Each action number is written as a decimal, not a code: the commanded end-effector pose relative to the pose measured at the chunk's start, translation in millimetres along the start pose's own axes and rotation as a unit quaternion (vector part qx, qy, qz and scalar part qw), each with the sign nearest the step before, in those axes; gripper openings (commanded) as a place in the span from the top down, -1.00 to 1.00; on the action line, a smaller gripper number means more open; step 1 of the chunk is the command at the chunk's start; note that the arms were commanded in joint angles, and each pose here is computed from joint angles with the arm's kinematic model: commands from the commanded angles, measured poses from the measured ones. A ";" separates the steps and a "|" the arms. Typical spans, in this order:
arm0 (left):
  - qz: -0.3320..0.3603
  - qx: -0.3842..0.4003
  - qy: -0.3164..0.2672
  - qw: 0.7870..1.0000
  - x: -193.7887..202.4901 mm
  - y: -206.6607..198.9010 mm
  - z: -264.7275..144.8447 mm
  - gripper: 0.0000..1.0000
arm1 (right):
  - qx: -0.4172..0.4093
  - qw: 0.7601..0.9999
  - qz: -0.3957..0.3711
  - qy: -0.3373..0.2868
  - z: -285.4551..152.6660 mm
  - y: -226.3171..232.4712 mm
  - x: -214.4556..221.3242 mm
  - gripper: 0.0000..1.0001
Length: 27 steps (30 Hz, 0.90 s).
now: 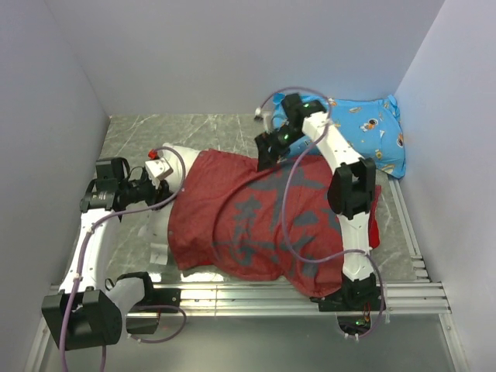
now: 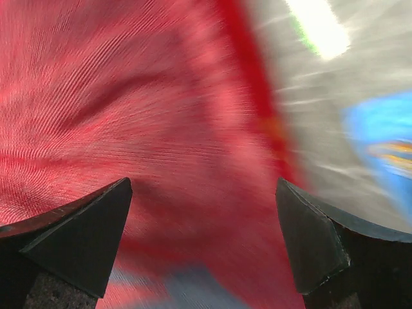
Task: Put the pillow into the pillowcase
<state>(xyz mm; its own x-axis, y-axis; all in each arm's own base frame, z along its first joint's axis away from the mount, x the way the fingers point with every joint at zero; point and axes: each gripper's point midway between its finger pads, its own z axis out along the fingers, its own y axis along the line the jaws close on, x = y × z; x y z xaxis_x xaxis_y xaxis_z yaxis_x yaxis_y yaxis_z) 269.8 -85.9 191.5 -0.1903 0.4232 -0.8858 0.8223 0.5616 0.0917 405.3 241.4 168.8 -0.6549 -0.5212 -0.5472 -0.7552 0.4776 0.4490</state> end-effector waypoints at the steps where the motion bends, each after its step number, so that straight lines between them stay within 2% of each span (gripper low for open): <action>1: -0.013 -0.016 -0.045 0.999 -33.7 15.1 1.5 0.05 | -0.132 0.988 0.021 0.080 8.7 71.1 55.2 -1.00; 5: -0.048 -0.032 -0.048 0.997 -34.2 23.3 4.5 -0.10 | -0.181 0.978 -0.006 0.099 14.6 110.4 78.6 -1.00; 7: -0.063 -0.048 -0.060 0.995 -37.8 29.5 6.0 -0.18 | -0.194 0.975 -0.006 0.107 16.3 121.7 86.3 -0.87; 8: -0.071 -0.060 -0.058 0.994 -36.7 34.2 5.8 -0.19 | -0.199 0.974 -0.001 0.106 16.7 124.3 86.0 -0.30; 10: -0.087 -0.079 -0.067 0.991 -42.2 44.7 5.9 -0.21 | -0.204 0.975 -0.019 0.081 11.4 129.6 69.6 0.39; 11: -0.095 -0.092 -0.072 0.989 -46.0 51.5 4.4 -0.22 | -0.199 0.978 -0.017 0.067 5.7 126.1 59.3 0.99; 15: -0.144 -0.150 -0.104 0.973 -65.9 90.8 -14.0 -0.35 | -0.145 0.988 -0.038 -0.035 -39.4 110.7 -16.6 1.00; 16: -0.171 -0.181 -0.121 0.961 -74.9 112.2 -25.4 -0.45 | -0.110 0.988 -0.064 -0.088 -66.4 113.1 -51.4 1.00; 19: -0.224 -0.213 -0.150 0.939 -96.5 149.7 -49.8 -0.51 | -0.033 0.978 -0.145 -0.149 -100.5 118.3 -85.1 1.00; 20: -0.239 -0.210 -0.151 0.936 -101.6 154.5 -53.9 -0.51 | -0.004 0.962 -0.215 -0.171 -123.9 140.6 -88.9 1.00; 21: -0.247 -0.205 -0.155 0.934 -109.0 160.3 -58.0 -0.55 | 0.022 0.953 -0.249 -0.173 -127.8 146.5 -88.0 1.00; 22: -0.249 -0.182 -0.174 0.935 -130.1 167.0 -66.7 -0.62 | 0.026 0.940 -0.302 -0.156 -105.5 150.9 -80.9 1.00; 23: -0.253 -0.168 -0.177 0.936 -138.1 167.4 -70.8 -0.70 | 0.067 0.919 -0.348 -0.172 -129.0 169.3 -78.6 1.00; 24: -0.234 -0.163 -0.193 0.939 -161.4 172.1 -81.7 -0.77 | 0.084 0.901 -0.383 -0.183 -130.8 176.4 -81.7 1.00; 25: -0.227 -0.159 -0.199 0.940 -168.8 173.0 -88.8 -0.78 | 0.095 0.883 -0.428 -0.166 -125.1 189.3 -66.3 1.00; 27: -0.174 -0.142 -0.206 0.952 -185.7 165.5 -99.7 -0.79 | 0.105 0.864 -0.467 -0.157 -119.5 199.0 -57.1 1.00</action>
<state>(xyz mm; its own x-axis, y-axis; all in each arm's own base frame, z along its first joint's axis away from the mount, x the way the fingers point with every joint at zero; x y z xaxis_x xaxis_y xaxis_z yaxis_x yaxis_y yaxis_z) 409.1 18.5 368.9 -0.2326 -0.1363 -0.9630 0.4240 0.8769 -0.2265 318.2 266.5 324.9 -0.0356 -0.5938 -0.8038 -0.9692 0.2168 -0.1172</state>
